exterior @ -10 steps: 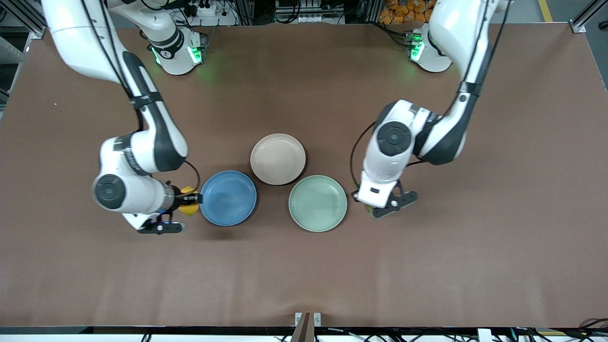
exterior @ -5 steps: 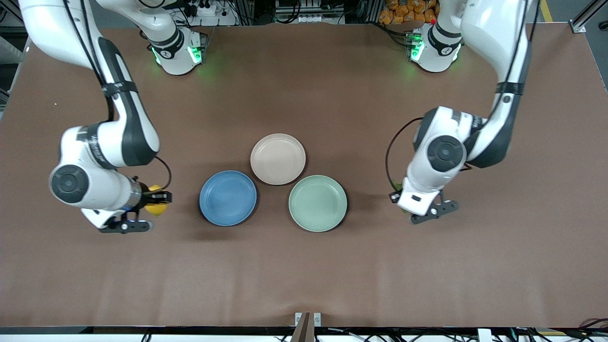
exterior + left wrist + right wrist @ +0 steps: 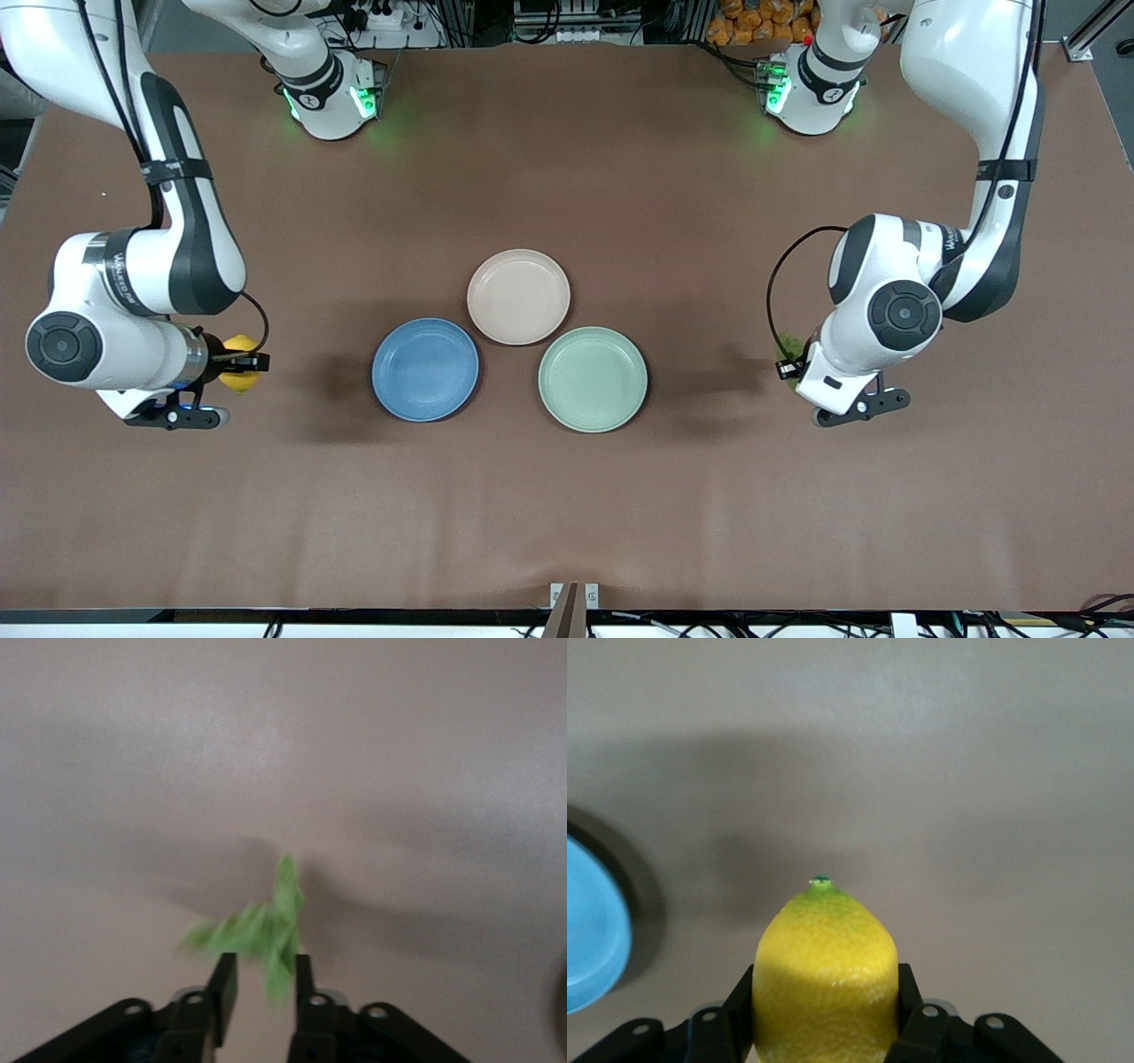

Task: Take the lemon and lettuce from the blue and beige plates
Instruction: 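Lift the lettuce with the left gripper while the right gripper lifts the lemon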

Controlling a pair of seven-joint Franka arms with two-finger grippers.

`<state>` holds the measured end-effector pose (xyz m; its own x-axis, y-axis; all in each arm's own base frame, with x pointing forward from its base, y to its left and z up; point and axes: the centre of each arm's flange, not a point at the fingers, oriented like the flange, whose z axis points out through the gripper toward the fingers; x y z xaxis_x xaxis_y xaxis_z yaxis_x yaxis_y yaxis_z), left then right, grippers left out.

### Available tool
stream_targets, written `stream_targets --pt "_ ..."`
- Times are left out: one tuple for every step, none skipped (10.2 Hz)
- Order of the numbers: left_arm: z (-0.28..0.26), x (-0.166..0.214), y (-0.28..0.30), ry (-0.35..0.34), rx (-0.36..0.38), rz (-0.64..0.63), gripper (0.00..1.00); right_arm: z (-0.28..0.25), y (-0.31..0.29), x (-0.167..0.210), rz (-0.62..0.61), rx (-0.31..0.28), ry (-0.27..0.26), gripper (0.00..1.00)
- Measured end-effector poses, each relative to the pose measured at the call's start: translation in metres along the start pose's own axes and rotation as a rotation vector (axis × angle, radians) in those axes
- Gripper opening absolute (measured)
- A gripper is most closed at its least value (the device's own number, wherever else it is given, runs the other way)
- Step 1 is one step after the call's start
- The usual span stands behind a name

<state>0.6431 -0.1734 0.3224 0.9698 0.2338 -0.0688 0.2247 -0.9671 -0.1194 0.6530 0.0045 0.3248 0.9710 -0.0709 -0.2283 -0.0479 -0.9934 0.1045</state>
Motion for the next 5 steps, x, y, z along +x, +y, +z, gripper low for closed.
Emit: stream_targets --pt "-0.002 0.003 -0.007 -0.002 -0.001 -0.012 0.52 0.013 0.000 -0.002 -0.001 0.000 -0.011 0.63" --pt "-0.007 0.008 -0.019 0.001 -0.009 -0.033 0.65 0.029 0.001 -0.003 0.000 0.001 -0.012 0.63" --pt "-0.015 0.012 -0.028 0.008 -0.021 -0.050 0.80 0.050 0.006 -0.004 0.007 0.005 -0.004 0.63" --pt "-0.030 0.012 -0.034 0.019 -0.043 -0.065 0.96 0.072 0.012 -0.005 0.015 0.011 0.005 0.63" --pt "-0.044 0.011 -0.037 0.029 -0.066 -0.075 1.00 0.090 0.013 -0.008 0.016 0.015 0.013 0.63"
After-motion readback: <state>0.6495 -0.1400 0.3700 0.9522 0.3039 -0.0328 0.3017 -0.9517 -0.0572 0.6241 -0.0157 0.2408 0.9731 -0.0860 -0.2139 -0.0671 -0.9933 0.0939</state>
